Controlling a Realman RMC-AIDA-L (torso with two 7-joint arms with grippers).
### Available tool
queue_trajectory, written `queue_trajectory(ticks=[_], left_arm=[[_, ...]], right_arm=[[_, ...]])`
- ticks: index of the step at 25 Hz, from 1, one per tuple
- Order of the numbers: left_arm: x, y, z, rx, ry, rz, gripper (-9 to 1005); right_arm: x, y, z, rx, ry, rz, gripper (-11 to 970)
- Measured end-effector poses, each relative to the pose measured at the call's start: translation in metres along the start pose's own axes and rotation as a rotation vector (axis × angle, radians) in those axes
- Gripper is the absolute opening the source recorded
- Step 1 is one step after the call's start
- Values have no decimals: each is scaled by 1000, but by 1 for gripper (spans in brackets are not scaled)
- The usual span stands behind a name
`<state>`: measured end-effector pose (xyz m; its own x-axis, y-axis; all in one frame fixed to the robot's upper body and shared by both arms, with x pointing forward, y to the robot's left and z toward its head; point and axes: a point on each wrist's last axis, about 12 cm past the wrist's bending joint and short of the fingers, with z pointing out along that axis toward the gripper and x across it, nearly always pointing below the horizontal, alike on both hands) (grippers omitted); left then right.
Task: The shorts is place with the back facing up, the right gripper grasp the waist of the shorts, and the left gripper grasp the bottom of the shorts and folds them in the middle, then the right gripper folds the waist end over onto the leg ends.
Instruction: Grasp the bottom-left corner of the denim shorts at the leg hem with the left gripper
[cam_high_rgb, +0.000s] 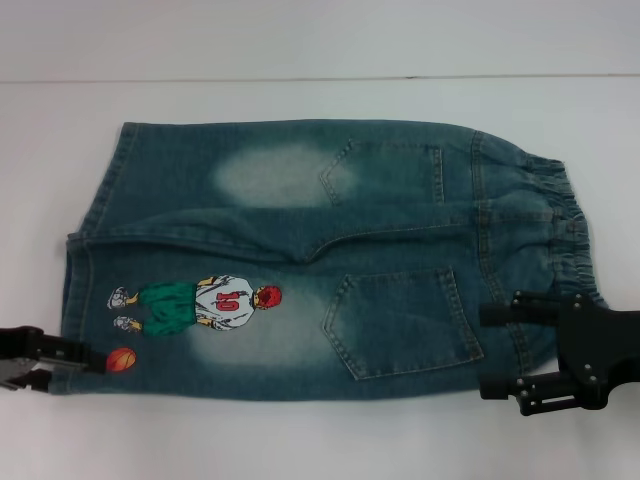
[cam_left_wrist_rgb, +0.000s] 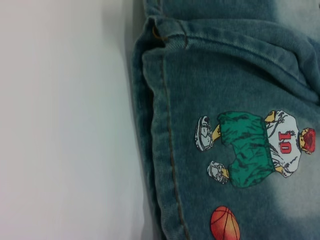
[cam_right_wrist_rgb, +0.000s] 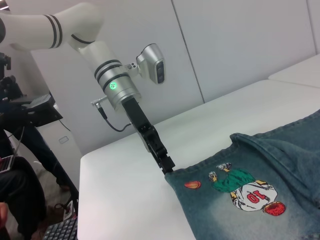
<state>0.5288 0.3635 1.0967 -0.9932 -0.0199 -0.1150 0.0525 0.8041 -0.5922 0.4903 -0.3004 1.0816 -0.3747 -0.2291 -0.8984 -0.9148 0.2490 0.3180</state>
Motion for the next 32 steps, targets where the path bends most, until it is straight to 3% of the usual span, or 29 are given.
queue_trajectory(ticks=[13, 24, 32], left_arm=[[-7, -7, 6, 14, -9, 17, 900], [-7, -4, 11, -35, -5, 66, 864], [-7, -4, 10, -32, -14, 70, 553]], right_arm=[[0, 0, -1, -2, -5, 3, 942], [1, 1, -1, 0, -6, 5, 942], [1, 0, -2, 3, -5, 5, 942]])
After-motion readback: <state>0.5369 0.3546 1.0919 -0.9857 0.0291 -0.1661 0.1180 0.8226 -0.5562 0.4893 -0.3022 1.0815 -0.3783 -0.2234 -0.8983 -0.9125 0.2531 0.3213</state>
